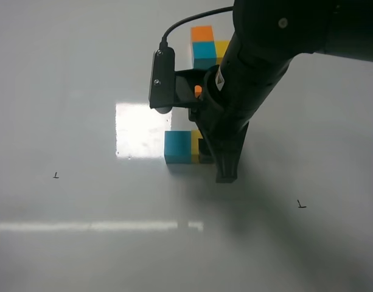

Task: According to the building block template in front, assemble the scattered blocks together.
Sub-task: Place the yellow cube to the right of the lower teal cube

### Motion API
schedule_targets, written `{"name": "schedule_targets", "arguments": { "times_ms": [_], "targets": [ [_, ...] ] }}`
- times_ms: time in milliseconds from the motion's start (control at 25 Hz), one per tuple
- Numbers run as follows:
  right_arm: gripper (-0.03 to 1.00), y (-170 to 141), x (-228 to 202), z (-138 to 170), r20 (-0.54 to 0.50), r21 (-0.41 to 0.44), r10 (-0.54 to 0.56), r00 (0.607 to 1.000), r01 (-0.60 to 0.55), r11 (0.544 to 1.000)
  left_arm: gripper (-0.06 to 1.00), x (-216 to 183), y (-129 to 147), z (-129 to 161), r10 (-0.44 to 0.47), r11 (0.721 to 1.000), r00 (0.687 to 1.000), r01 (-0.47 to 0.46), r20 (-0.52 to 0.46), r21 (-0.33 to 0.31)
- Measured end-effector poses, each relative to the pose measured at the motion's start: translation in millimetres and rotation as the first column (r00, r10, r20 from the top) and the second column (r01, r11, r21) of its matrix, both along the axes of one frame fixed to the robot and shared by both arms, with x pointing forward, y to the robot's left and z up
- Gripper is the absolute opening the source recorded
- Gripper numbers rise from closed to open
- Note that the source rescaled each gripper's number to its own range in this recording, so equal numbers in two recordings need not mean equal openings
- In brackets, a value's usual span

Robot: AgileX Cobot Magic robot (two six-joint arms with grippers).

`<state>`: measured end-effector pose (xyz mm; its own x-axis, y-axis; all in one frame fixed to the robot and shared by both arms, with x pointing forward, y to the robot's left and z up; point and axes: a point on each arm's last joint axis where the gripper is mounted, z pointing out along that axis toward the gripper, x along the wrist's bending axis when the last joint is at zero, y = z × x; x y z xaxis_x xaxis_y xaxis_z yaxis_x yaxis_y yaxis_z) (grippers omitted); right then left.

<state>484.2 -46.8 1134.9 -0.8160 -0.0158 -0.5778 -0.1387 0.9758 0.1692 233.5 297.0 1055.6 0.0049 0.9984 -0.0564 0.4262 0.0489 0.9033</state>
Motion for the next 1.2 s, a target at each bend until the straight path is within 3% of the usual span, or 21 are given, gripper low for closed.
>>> {"name": "schedule_targets", "arguments": {
  "times_ms": [560, 1200],
  "targets": [
    [0.70, -0.6, -0.8, -0.7, -0.014, 0.000, -0.011, 1.000, 0.011, 1.000, 0.24, 0.0, 0.0, 0.0, 0.000, 1.000, 1.000, 0.000, 0.000, 0.000],
    [0.71, -0.8, -2.6, -1.9, -0.035, -0.011, 0.001, 0.999, -0.001, 1.000, 0.24, 0.0, 0.0, 0.0, 0.000, 1.000, 1.000, 0.000, 0.000, 0.000]
  ]
}}
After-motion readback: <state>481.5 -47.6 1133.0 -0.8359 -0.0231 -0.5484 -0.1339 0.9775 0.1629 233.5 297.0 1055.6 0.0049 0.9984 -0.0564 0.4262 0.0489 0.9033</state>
